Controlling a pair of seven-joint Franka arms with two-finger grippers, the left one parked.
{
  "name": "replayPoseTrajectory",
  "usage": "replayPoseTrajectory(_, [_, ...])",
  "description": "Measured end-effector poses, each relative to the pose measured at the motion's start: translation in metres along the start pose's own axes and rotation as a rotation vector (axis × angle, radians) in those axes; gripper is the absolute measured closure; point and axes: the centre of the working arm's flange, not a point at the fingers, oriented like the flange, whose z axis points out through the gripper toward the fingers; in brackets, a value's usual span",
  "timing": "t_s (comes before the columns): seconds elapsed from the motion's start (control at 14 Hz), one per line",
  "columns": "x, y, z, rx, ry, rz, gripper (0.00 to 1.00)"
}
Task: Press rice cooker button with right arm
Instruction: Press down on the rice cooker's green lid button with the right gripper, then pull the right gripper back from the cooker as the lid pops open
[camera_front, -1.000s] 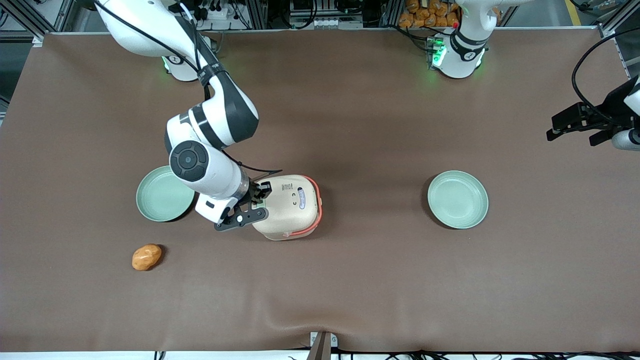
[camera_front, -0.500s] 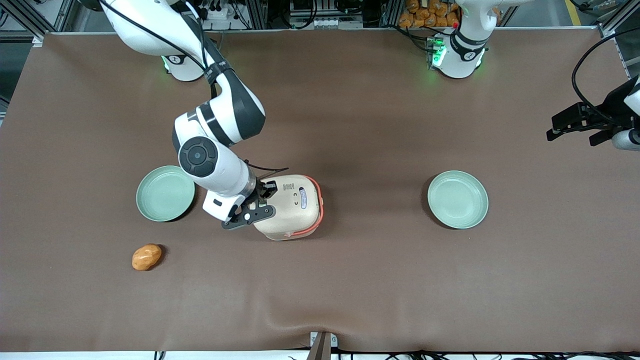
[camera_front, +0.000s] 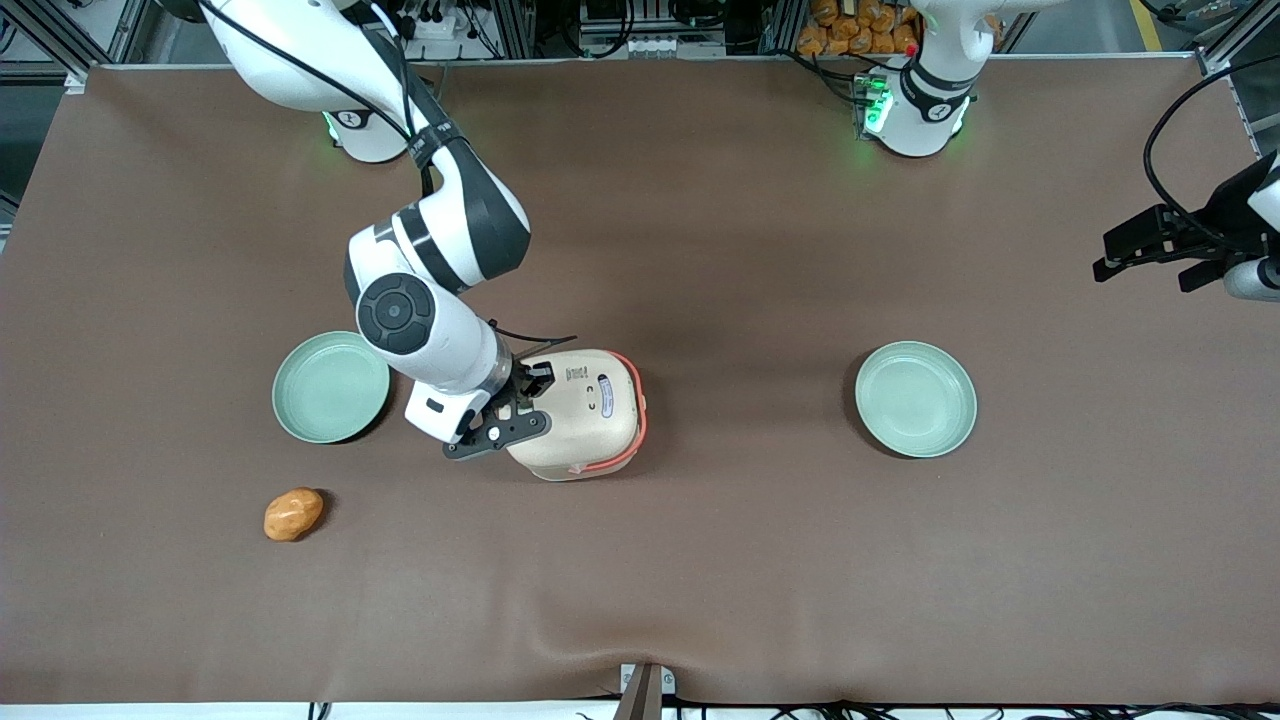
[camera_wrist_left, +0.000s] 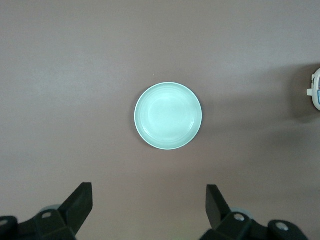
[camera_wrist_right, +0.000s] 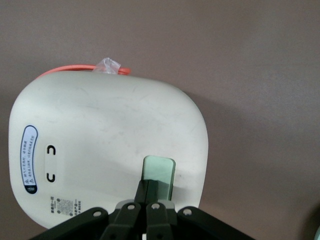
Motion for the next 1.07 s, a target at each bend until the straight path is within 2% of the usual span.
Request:
replayPoseTrajectory(0.5, [0.004,-0.004,-0.014,0.011,0.022,-0.002,0.95])
replayPoseTrajectory(0.71, [0.005,-0.008,-0.026,0.016,0.019,-0.006,0.93])
replayPoseTrajectory(0.86, [0.007,-0.011,-0.043,0.019,0.023,-0.009,0.78])
replayPoseTrajectory(0.93, [0.006,-0.011,-0.052,0.020,0.025,-0.010,0.78])
replayPoseTrajectory(1.07, [0.004,-0.012,-0.072,0.022,0.032,-0.012,0.65])
